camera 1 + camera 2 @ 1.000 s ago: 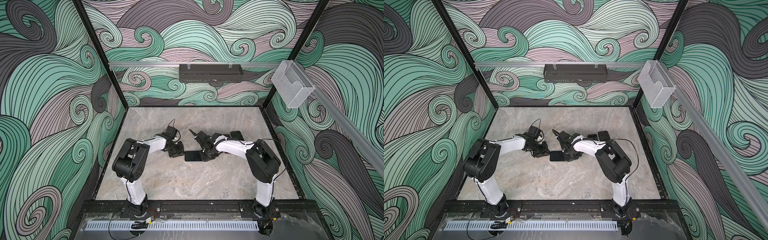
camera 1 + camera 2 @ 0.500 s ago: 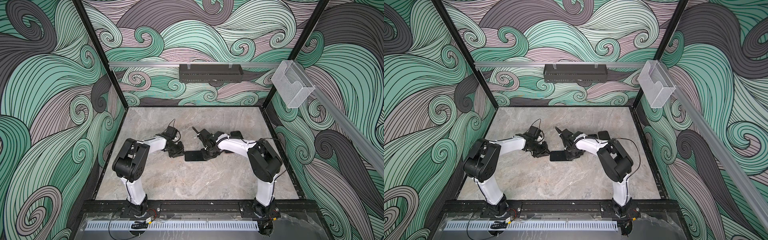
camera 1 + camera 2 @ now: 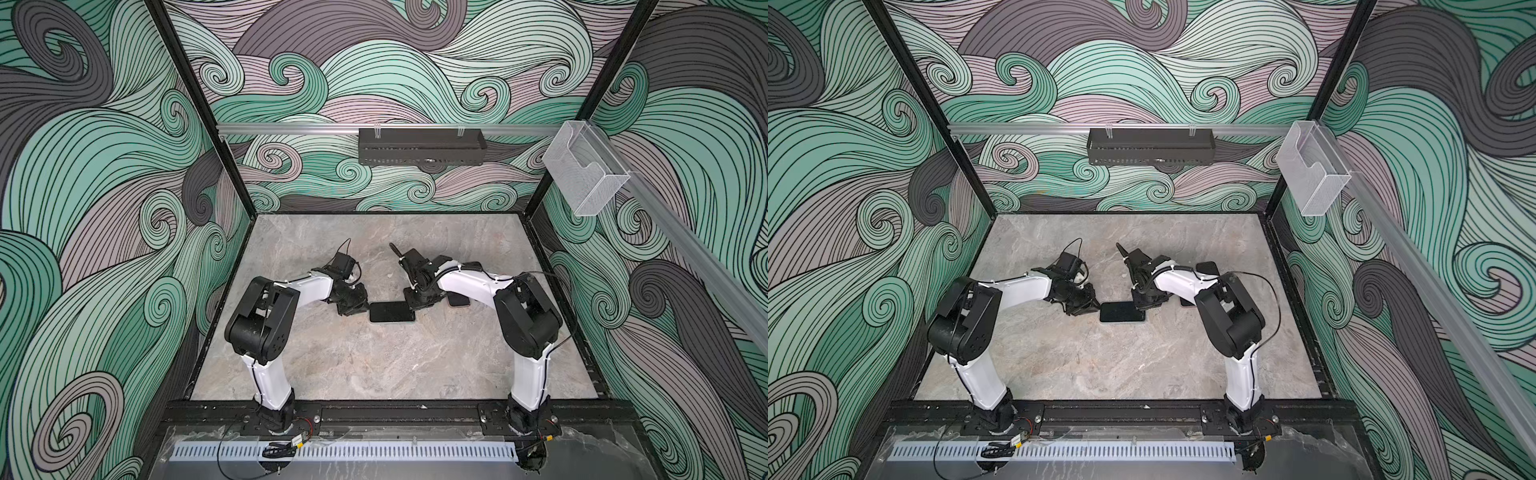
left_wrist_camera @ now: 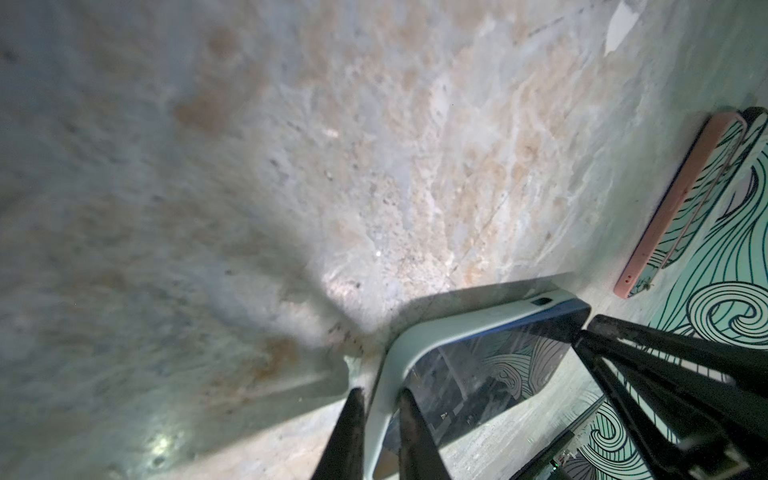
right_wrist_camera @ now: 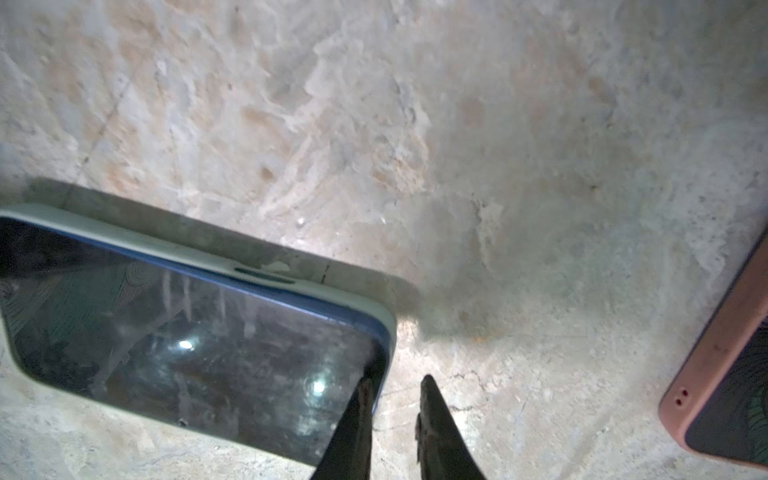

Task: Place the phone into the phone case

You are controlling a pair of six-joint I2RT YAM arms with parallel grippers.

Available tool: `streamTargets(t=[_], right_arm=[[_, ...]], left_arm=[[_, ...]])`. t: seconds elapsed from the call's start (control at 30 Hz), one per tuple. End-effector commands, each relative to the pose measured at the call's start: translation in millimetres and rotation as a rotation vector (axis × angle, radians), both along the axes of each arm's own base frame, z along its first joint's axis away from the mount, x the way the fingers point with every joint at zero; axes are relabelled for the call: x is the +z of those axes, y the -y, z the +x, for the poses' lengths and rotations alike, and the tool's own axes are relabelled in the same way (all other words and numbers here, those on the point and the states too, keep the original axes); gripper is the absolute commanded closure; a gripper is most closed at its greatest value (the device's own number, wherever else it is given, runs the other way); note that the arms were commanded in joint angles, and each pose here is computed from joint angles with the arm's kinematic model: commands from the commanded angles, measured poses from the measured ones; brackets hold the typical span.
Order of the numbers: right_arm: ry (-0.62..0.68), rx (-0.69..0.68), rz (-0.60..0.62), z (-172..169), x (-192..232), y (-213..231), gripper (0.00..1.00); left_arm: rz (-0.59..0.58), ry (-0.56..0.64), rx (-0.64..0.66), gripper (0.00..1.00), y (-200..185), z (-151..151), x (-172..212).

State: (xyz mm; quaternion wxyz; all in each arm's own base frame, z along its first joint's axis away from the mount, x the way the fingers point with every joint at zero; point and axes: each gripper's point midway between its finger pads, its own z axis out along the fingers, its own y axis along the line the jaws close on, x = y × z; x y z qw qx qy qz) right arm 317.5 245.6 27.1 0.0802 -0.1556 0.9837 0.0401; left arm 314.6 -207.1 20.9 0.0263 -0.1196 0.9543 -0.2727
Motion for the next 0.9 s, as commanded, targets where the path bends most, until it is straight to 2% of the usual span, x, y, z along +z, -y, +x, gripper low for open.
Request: streamTargets(t=[0.0, 0.5, 0.87], right_arm=[[-0.054, -0.001, -0.076, -6.4, -28.3, 15.3, 0.79], [-0.169, -0.027, -0.069, -36.4, -55.8, 19.5, 0.89], [-0.199, -0.052, -0.119, -52.7, -65.1, 33.3, 0.89]], left_arm=[[0.030, -0.012, -0.013, 0.82, -1.3, -0.1, -2.9], [0.012, -0.010, -0.016, 0.82, 1.9, 1.1, 1.4], [0.004, -0.009, -0.018, 0.82, 3.0, 0.6, 4.4]])
